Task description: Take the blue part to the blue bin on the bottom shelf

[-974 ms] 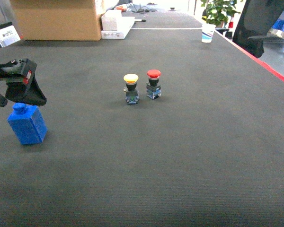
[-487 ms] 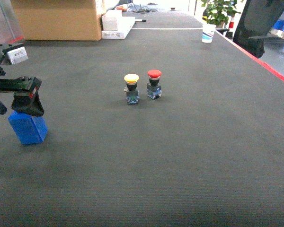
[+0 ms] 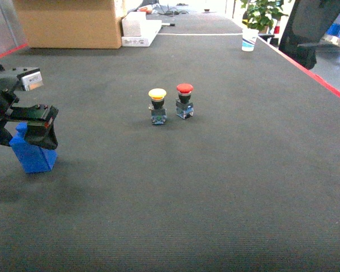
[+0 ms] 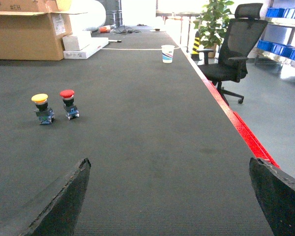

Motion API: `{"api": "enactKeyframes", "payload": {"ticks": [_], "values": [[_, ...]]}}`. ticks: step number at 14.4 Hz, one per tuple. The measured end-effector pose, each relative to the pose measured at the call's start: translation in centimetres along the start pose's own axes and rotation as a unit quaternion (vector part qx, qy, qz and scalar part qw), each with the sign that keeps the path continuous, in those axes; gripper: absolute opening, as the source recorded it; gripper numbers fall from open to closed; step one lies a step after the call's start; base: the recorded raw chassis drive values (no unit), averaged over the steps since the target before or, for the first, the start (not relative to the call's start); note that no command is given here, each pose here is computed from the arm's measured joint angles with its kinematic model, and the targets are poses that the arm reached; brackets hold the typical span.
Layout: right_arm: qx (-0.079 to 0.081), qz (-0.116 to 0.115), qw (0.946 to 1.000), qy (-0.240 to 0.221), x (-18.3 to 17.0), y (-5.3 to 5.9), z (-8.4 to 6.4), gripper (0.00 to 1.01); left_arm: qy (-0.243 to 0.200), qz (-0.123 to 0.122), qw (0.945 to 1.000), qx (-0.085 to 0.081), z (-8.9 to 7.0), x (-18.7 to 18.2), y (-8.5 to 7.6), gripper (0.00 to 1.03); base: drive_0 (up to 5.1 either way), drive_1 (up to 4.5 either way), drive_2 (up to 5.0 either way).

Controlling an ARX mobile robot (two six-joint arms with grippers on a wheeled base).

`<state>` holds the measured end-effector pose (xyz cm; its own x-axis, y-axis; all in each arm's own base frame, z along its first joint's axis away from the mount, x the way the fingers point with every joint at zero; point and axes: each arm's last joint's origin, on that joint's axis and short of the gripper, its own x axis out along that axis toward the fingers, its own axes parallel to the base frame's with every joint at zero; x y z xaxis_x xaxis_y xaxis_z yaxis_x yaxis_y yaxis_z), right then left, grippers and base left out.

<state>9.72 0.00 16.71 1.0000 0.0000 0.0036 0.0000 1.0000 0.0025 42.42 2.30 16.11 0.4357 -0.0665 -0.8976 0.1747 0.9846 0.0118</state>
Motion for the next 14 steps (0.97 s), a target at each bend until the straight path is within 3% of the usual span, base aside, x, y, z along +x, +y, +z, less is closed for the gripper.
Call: {"api": "enactKeyframes", "payload": {"ticks": [9, 13, 14], "values": [[0.000, 0.000, 1.0000, 0.000, 0.0, 0.0, 0.0, 0.98, 0.003, 0.007, 1.0000, 0.002, 0.4, 0.6, -0.1, 0.98, 0.0, 0.00, 0.0], [0.000, 0.000, 1.0000, 0.000, 0.0, 0.0, 0.0, 0.98, 0.014, 0.007, 0.9999, -0.005, 1.0, 1.8, 0.1, 0.96, 0.0, 0.00, 0.0], [0.000, 0.000, 1.0000, 0.000, 0.0, 0.0, 0.0, 0.98, 0.015, 0.020, 0.9996, -0.007, 1.1, 2.0, 0.1, 0.64, 0.0, 0.00, 0.0]]}}
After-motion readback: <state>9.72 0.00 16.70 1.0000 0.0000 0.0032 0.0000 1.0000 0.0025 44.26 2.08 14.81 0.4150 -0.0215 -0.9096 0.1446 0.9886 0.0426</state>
